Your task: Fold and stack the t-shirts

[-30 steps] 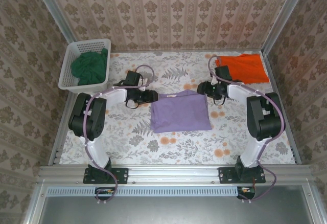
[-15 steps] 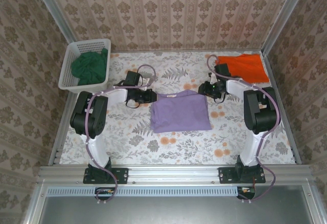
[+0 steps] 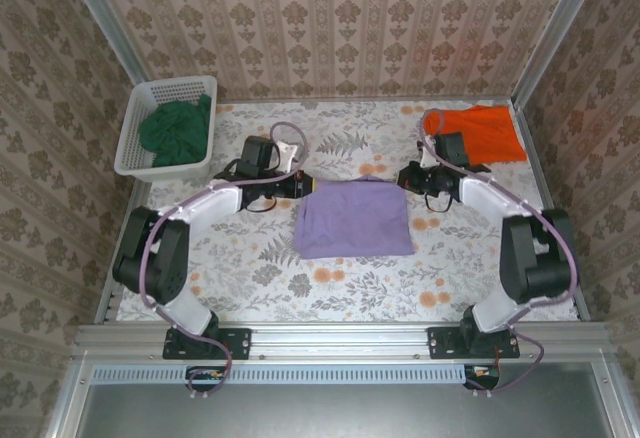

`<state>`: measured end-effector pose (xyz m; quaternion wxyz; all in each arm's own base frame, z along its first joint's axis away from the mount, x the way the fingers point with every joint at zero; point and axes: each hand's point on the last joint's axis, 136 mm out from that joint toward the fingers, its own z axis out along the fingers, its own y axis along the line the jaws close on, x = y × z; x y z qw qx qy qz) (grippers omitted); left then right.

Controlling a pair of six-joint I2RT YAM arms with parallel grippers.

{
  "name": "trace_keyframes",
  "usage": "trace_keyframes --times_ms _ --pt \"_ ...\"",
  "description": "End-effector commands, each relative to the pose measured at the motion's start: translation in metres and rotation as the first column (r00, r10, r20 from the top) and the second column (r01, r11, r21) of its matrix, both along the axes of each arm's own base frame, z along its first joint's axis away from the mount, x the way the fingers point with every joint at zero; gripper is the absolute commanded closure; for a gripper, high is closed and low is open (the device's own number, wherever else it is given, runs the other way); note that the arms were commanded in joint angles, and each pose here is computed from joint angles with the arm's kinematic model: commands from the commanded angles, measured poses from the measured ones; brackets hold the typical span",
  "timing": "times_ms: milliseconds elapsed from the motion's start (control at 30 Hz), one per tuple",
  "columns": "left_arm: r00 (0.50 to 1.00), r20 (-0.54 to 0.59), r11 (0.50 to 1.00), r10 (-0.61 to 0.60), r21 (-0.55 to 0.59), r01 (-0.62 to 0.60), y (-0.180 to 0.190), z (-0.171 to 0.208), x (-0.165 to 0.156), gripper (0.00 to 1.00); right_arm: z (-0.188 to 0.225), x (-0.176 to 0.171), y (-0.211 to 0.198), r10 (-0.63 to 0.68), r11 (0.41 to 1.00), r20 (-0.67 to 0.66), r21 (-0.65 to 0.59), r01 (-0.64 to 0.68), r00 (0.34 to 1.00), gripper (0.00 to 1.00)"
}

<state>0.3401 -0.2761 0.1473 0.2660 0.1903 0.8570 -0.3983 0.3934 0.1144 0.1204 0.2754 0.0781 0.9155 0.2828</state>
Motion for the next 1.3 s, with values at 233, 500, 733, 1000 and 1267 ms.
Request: trace_keyframes --times_ms 233,500,733,1000,1267 --pt "0.982 -0.096 0.985 0.164 0.063 -0.158 0.012 -0.034 0.083 0.97 -0.015 0.042 -0.044 -0.232 0.972 -0.082 -0.056 0.228 0.969 1.0" --pt "0.895 -0.165 0.906 0.415 0.169 -0.389 0.053 -0.062 0.129 0.37 -0.072 0.082 -0.046 -0.253 0.967 -0.281 -0.104 0.233 0.926 0.56" --pt "0.92 -0.026 0.902 0.392 0.207 -0.378 0.047 -0.015 0.091 0.33 -0.021 0.043 -0.038 -0.293 0.955 -0.136 0.01 0.297 0.946 0.43" --pt "0.972 -0.168 0.983 0.165 0.107 -0.149 -0.032 -0.025 0.003 0.41 -0.027 -0.035 0.018 -0.132 0.975 -0.201 0.148 0.163 0.971 0.47" --pt "0.941 -0.269 0.959 0.205 0.246 -0.139 -0.029 -0.11 -0.046 0.46 -0.089 -0.085 0.027 -0.08 0.983 -0.372 0.124 0.135 0.925 0.56"
